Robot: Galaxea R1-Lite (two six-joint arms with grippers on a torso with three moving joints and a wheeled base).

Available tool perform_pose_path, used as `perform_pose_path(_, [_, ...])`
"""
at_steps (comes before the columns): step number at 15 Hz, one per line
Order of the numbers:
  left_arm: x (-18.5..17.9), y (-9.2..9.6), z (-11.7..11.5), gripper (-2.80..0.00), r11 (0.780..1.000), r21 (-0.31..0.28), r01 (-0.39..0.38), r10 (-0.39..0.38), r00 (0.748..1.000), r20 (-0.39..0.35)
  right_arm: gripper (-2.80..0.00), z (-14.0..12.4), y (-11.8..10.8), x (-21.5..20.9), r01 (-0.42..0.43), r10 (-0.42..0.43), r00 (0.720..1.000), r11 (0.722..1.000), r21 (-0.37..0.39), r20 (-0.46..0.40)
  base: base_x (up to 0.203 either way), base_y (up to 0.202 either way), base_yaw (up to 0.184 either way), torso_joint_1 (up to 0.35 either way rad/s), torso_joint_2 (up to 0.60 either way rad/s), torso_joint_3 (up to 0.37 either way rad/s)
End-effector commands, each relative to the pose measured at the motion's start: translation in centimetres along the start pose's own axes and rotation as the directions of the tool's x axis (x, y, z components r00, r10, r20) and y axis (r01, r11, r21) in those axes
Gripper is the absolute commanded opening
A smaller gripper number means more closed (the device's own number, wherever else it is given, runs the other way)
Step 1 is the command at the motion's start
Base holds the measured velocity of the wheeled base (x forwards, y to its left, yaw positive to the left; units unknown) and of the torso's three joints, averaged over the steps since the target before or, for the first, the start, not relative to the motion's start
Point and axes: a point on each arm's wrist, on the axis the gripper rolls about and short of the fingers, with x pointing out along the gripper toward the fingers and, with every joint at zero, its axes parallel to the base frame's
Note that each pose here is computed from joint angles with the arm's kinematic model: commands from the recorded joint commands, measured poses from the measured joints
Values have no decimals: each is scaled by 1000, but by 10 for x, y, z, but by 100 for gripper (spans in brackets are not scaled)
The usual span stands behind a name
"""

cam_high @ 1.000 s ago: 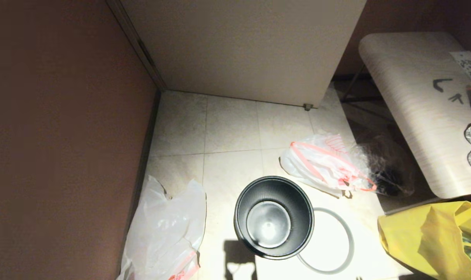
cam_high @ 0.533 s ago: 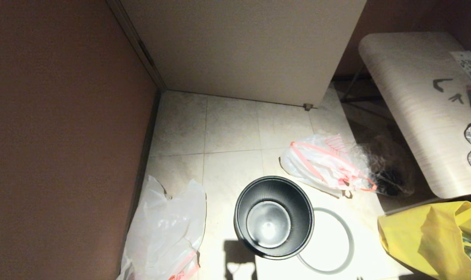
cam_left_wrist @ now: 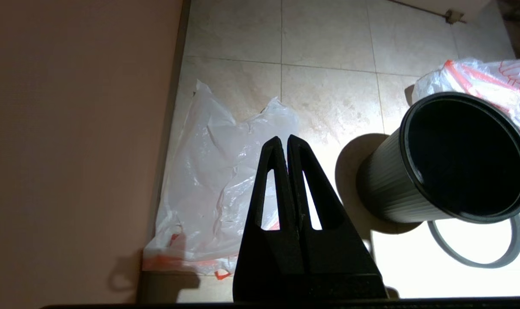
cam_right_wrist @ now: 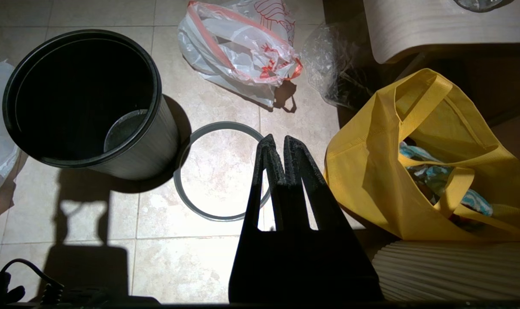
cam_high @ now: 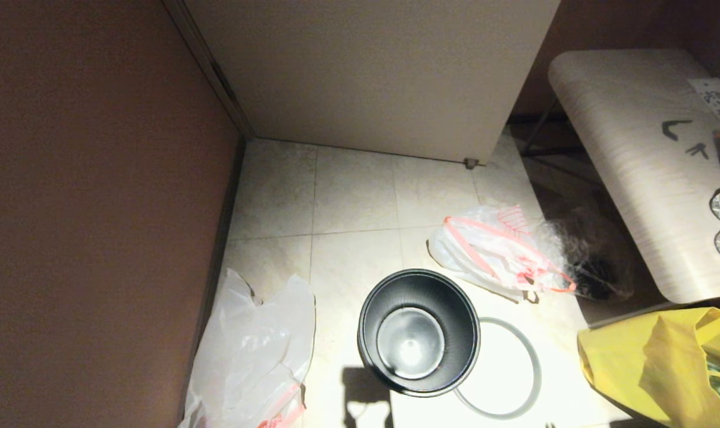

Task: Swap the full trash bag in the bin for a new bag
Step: Pick up a new trash bag

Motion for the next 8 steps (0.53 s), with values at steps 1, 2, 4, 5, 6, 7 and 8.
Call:
perform_pose_path(1, [0, 0, 0, -280, 1000, 15, 2, -2, 1000, -5, -280, 0, 0, 0, -1, 1, 1000, 1000, -1, -3, 0, 0, 0, 0, 0, 0])
perform_pose_path(2, [0, 0, 2, -280, 996, 86, 13, -12, 1000, -3, -280, 0, 0, 0, -1, 1, 1000, 1000, -1, -3, 0, 0, 0, 0, 0, 0])
perform_pose_path(4, [1, -5, 21, -280, 982, 170, 82, -80, 997, -20, -280, 0, 0, 0, -1, 1, 1000, 1000, -1, -2, 0, 0, 0, 0, 0, 0])
perform_pose_path(5, [7, -8, 33, -280, 974, 188, 129, -118, 991, -69, -280, 0, 0, 0, -1, 1, 1000, 1000, -1, -3, 0, 0, 0, 0, 0, 0])
perform_pose_path(6, [17, -10, 44, -280, 964, 207, 165, -137, 980, -143, -280, 0, 0, 0, -1, 1, 1000, 1000, -1, -1, 0, 0, 0, 0, 0, 0])
perform_pose_path(7, [31, -13, 51, -280, 954, 226, 197, -144, 962, -231, -280, 0, 0, 0, -1, 1, 1000, 1000, -1, -3, 0, 0, 0, 0, 0, 0])
perform_pose_path(8, [48, -14, 56, -280, 941, 244, 234, -146, 932, -331, -280, 0, 0, 0, -1, 1, 1000, 1000, -1, -3, 0, 0, 0, 0, 0, 0])
